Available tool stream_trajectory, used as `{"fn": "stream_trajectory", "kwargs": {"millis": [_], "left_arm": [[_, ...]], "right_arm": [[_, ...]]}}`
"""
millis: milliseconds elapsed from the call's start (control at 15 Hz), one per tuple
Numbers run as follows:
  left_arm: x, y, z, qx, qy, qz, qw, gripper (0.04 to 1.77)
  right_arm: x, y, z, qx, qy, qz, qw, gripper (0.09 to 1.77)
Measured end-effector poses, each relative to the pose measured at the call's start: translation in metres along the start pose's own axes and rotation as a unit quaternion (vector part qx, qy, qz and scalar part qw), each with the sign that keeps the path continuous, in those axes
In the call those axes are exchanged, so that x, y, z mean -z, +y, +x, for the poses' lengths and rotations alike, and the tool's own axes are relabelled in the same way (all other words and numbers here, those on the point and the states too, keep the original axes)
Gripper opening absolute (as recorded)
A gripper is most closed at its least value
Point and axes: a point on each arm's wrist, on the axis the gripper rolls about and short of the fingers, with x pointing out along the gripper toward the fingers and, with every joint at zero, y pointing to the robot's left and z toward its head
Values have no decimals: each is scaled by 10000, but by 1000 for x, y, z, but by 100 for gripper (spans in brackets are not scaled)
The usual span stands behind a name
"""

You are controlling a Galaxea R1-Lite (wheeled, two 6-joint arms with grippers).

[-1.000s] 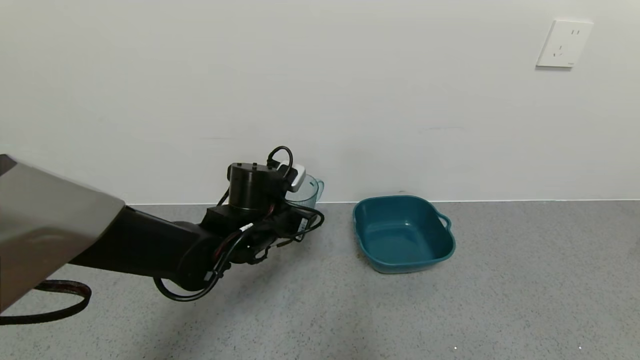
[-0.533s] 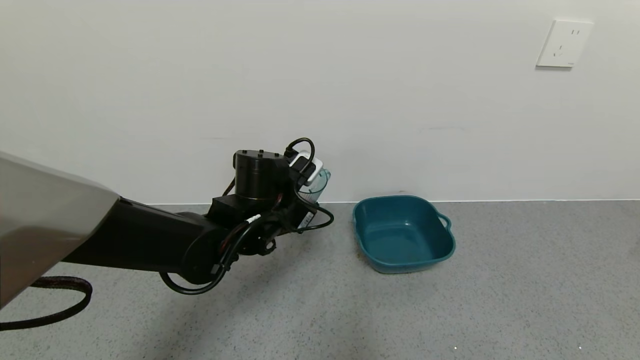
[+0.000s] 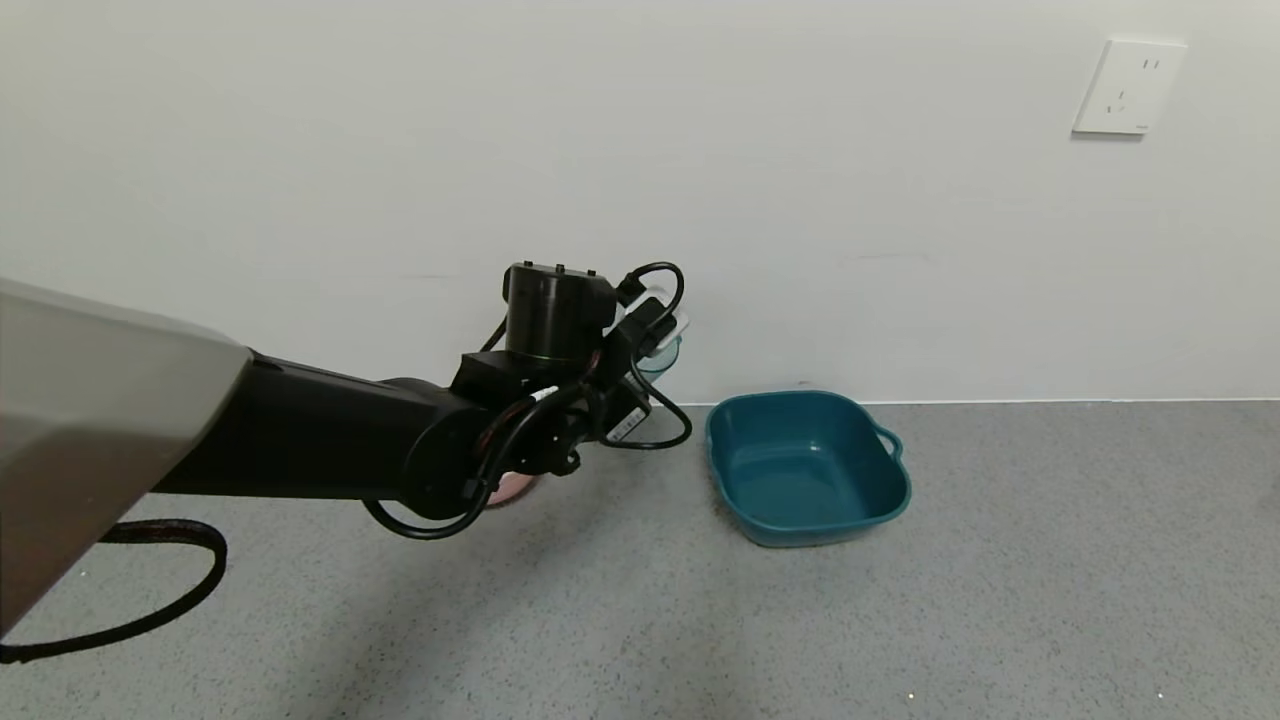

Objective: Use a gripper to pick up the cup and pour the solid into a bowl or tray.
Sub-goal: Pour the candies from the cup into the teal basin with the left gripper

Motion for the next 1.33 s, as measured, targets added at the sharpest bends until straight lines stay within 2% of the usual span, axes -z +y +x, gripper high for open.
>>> {"fn": "stream_trajectory", "kwargs": {"millis": [267,467,667,800,933,1133,1333], "left_arm": [[-17,-14,3,-129,-61,654,9978,130],[-29,-17,7,-225,-174,1300,9911,130],[-36,-16,11,-516,-49,2136,9755,129],[-43,-17,12,-636,-28,2476,9668,129],[-48,-23,13,-781,102,2847,9554,129],[-54,-35,17,-823,148,3261,9416,129],[-59,-49,23,-997,397,3726,9218,129]], "right_arm": [[0,0,0,0,-2,-2,10000,171],[0,0,0,0,-2,0,10000,171],[0,0,0,-2,-2,0,10000,171],[0,0,0,0,-2,0,10000,171],[0,0,0,-2,-2,0,10000,171],[0,0,0,0,-2,0,10000,171],[0,0,0,0,0,0,10000,171]]}}
